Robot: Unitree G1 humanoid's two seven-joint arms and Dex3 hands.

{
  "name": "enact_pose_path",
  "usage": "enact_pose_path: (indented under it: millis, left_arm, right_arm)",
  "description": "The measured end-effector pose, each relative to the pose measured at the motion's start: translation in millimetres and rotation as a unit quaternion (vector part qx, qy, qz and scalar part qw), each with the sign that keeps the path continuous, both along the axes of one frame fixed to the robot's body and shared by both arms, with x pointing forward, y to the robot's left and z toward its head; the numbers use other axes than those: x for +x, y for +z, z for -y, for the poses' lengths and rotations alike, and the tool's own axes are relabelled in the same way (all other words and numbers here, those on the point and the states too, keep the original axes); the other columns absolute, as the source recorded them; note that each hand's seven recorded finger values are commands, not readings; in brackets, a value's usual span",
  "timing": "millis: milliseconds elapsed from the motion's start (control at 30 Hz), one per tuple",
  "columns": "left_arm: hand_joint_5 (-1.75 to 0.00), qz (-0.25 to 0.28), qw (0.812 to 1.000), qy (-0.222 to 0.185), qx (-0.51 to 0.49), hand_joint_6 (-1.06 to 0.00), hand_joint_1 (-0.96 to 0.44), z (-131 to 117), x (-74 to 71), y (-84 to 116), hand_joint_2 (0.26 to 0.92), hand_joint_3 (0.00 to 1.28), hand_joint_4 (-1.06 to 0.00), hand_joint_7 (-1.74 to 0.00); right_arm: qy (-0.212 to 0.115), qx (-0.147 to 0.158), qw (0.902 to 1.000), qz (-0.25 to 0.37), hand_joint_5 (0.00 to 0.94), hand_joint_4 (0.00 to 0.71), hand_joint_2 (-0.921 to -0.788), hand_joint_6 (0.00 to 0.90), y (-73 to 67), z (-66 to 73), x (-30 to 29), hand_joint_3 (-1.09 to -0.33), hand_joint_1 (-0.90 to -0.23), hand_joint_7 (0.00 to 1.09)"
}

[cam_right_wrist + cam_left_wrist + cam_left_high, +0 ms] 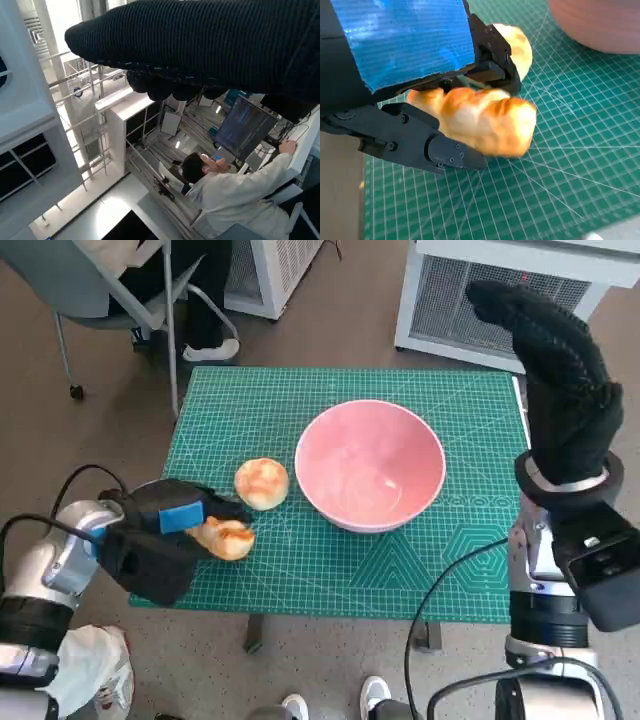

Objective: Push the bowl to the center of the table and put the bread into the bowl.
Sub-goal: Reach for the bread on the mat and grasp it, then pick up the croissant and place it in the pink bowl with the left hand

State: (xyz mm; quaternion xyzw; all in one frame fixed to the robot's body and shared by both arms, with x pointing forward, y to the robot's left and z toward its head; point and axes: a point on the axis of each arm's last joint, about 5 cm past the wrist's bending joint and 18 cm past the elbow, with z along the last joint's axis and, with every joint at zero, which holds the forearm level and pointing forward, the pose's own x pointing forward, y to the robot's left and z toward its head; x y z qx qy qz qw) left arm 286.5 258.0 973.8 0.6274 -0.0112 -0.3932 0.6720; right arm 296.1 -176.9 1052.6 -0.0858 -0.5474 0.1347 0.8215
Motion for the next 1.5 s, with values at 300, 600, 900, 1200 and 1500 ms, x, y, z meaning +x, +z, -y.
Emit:
enact_pose_path:
  millis: [300, 600, 900, 1200, 1500]
  left_arm:
    - [-1.23, -0.019, 1.000, -0.023, -0.012, -0.61, 0.00, -3.5, -0.7, 14.4, 0.919, 0.09, -0.66, -1.15]
    - [-1.28, 0.008, 0.994, -0.046, -0.099, -0.64, 0.00, -2.4, -2.0, 73.0, 0.921, 0.12, -0.56, -1.17]
    - [-1.27, 0.146, 0.966, -0.088, -0.196, -0.65, 0.00, 14.9, -4.6, 141.7, 0.920, 0.10, -0.60, -1.14]
    - [-1.21, 0.252, 0.917, -0.160, -0.263, -0.69, 0.00, 68.2, 11.4, 166.4, 0.918, 0.06, -0.64, -1.12]
    - [-1.13, 0.217, 0.929, -0.192, -0.230, -0.68, 0.00, 124.1, 42.7, 154.7, 0.920, 0.08, -0.62, -1.21]
  right_arm:
    - [-0.002, -0.003, 1.0000, -0.001, 0.004, 0.304, -0.921, 0.030, -0.7, -0.1, 0.0, -0.766, -0.568, 0.58]
    - [-0.002, -0.001, 1.0000, -0.002, 0.003, 0.304, -0.921, 0.026, -1.2, 0.5, -0.1, -0.761, -0.578, 0.59]
    - [0.000, 0.008, 0.9999, -0.008, 0.003, 0.304, -0.921, 0.023, -2.9, 2.2, -0.4, -0.748, -0.590, 0.59]
    - [-0.001, 0.009, 0.9999, -0.010, 0.002, 0.304, -0.921, 0.021, -3.5, 2.9, -0.4, -0.747, -0.589, 0.59]
    - [0.001, 0.008, 0.9999, -0.007, 0.002, 0.304, -0.921, 0.020, -2.3, 1.3, -1.4, -0.748, -0.586, 0.60]
